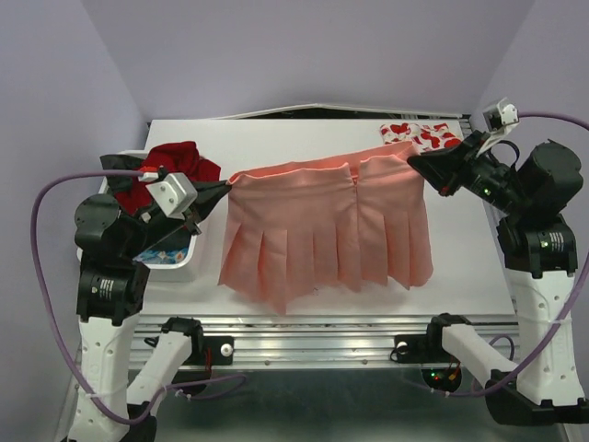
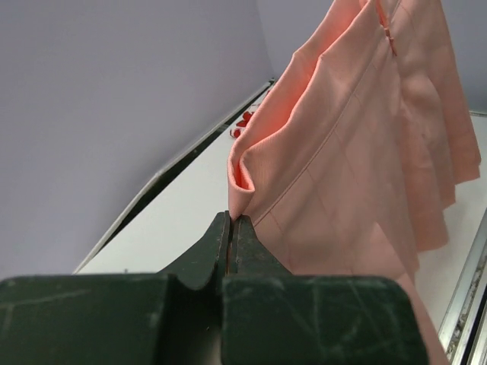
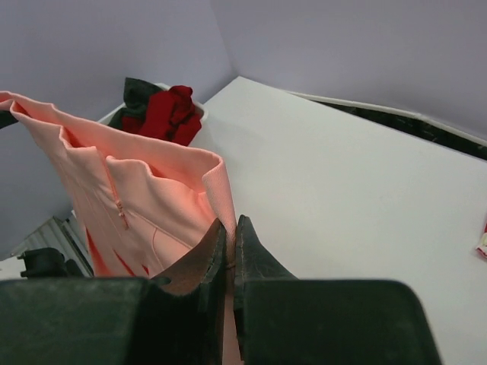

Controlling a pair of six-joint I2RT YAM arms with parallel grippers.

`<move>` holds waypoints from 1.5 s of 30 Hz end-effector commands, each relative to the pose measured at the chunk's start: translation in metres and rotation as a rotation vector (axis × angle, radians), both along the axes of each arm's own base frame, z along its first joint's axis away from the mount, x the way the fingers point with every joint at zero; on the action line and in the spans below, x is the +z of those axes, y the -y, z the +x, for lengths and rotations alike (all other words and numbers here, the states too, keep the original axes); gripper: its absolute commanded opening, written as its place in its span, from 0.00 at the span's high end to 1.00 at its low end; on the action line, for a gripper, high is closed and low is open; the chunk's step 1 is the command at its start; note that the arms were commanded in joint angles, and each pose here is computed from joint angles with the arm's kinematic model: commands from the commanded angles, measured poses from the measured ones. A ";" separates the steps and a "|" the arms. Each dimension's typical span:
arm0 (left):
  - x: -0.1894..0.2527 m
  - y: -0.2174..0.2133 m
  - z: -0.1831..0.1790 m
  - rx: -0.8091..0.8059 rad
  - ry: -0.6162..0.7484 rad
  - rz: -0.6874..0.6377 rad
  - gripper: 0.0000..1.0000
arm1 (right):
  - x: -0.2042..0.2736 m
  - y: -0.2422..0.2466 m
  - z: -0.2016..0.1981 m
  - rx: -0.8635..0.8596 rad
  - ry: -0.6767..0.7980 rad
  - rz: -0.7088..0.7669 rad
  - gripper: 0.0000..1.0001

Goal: Fold and stack the skirts
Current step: Flatten the skirt out

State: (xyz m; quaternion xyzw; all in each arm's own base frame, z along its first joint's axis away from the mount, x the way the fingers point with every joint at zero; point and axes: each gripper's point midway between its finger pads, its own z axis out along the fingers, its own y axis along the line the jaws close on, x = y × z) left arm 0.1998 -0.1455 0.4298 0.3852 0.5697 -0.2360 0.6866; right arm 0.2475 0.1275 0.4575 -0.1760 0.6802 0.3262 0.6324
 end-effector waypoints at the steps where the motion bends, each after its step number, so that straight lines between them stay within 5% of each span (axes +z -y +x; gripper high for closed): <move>1: -0.018 -0.022 0.046 0.180 -0.121 -0.025 1.00 | -0.030 0.029 0.052 -0.188 -0.092 0.021 0.99; 12: -0.148 0.004 0.204 0.413 -0.449 0.154 1.00 | -0.233 0.059 0.170 -0.363 -0.496 -0.088 0.99; 22: -0.213 0.031 0.351 0.542 -0.562 0.212 1.00 | -0.319 0.088 0.248 -0.487 -0.599 -0.218 0.97; 23: -0.196 0.037 0.362 0.532 -0.529 0.192 0.86 | -0.325 0.090 0.257 -0.496 -0.610 -0.227 0.83; 25: -0.201 0.045 0.376 0.515 -0.545 0.195 0.69 | -0.327 0.092 0.262 -0.502 -0.626 -0.245 0.71; 26: -0.202 0.046 0.378 0.516 -0.550 0.193 0.55 | -0.328 0.096 0.265 -0.520 -0.630 -0.256 0.63; 27: -0.202 0.045 0.380 0.524 -0.555 0.192 0.49 | -0.316 0.097 0.269 -0.522 -0.608 -0.269 0.41; 30: -0.183 0.040 0.366 0.526 -0.527 0.193 0.23 | -0.285 0.103 0.268 -0.522 -0.528 -0.321 0.27; 36: -0.193 0.029 0.286 0.502 -0.585 0.244 0.20 | -0.280 0.087 0.222 -0.302 -0.540 -0.467 0.46; 45: -0.281 0.019 0.198 0.493 -0.878 0.297 0.27 | -0.385 0.023 0.101 0.147 -0.856 -0.776 0.67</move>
